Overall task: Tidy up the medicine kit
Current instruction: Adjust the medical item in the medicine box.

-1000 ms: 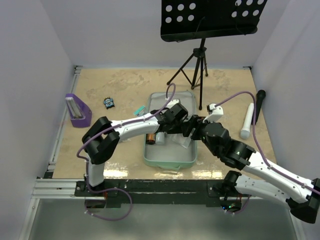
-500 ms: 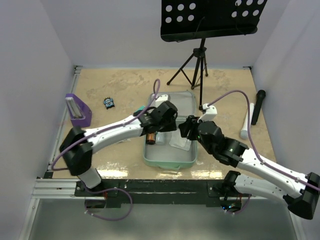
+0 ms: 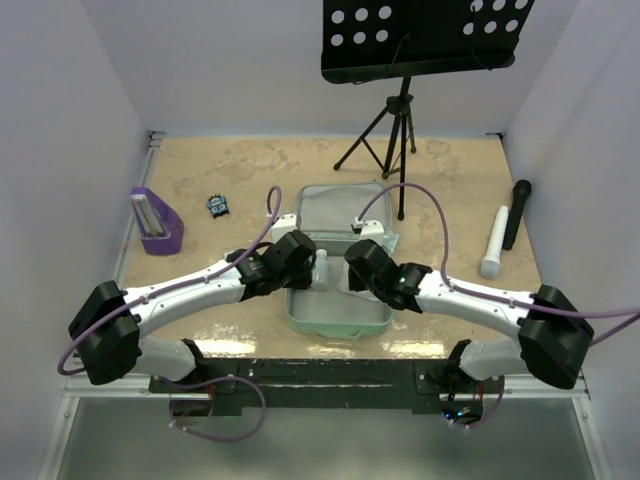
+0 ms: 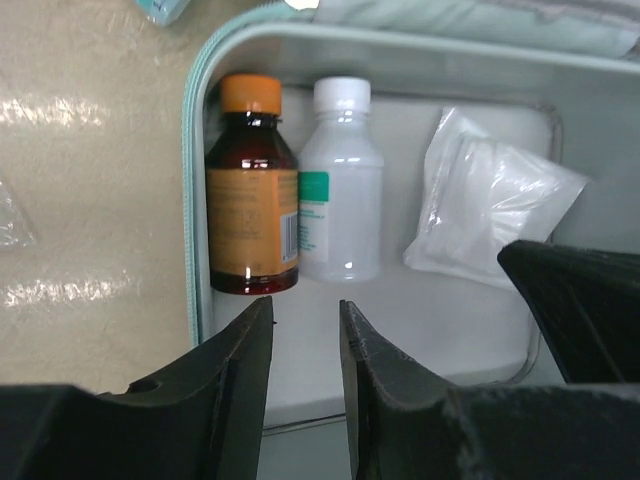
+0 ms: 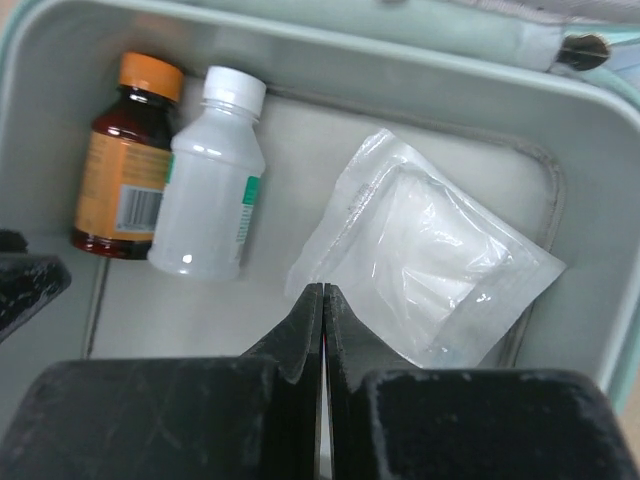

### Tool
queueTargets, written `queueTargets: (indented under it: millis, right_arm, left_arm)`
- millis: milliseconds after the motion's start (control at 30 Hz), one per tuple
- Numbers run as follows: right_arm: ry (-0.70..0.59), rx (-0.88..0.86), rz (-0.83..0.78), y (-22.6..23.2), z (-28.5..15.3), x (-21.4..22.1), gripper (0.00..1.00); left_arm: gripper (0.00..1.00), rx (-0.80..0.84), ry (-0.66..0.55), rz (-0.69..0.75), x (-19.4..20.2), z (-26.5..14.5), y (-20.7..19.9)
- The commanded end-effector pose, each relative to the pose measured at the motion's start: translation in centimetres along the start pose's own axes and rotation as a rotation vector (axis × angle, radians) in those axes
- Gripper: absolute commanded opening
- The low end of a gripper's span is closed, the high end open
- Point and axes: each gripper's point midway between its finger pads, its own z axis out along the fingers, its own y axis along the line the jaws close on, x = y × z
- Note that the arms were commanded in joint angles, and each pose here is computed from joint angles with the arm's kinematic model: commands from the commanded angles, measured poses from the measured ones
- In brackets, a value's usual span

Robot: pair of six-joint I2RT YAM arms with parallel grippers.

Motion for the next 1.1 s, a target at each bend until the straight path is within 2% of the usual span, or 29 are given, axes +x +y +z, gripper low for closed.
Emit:
queueTargets:
  millis: [0, 400, 667, 867, 1067]
  right_arm:
    - [0.002, -0.019, 0.011, 1.3, 1.2, -1.3, 0.00]
    - [0.130, 0.082, 0.057, -2.5, 3.7, 0.8, 0.00]
    - [0.190, 0.143, 0.003, -3.5, 5.2, 1.6, 0.00]
    - [0.173, 0.220, -0.057, -4.7, 5.7, 0.3, 0.00]
    - [0.213, 0.266, -0.135, -5.7, 6.3, 0.1, 0.01]
  left_arm:
    - [0.37, 0.083, -0.001, 0.002, 0.3, 0.6, -1.3]
    - [0.36, 0.118, 0.031, 0.020, 2.0, 0.8, -0.7]
    - [0.36, 0.132, 0.059, 0.013, 3.6, 1.0, 0.1]
    - [0.36, 0.133, 0.051, 0.018, 3.5, 0.6, 0.6]
    - [0.36, 0.123, 0.055, 0.019, 3.9, 0.5, 1.2]
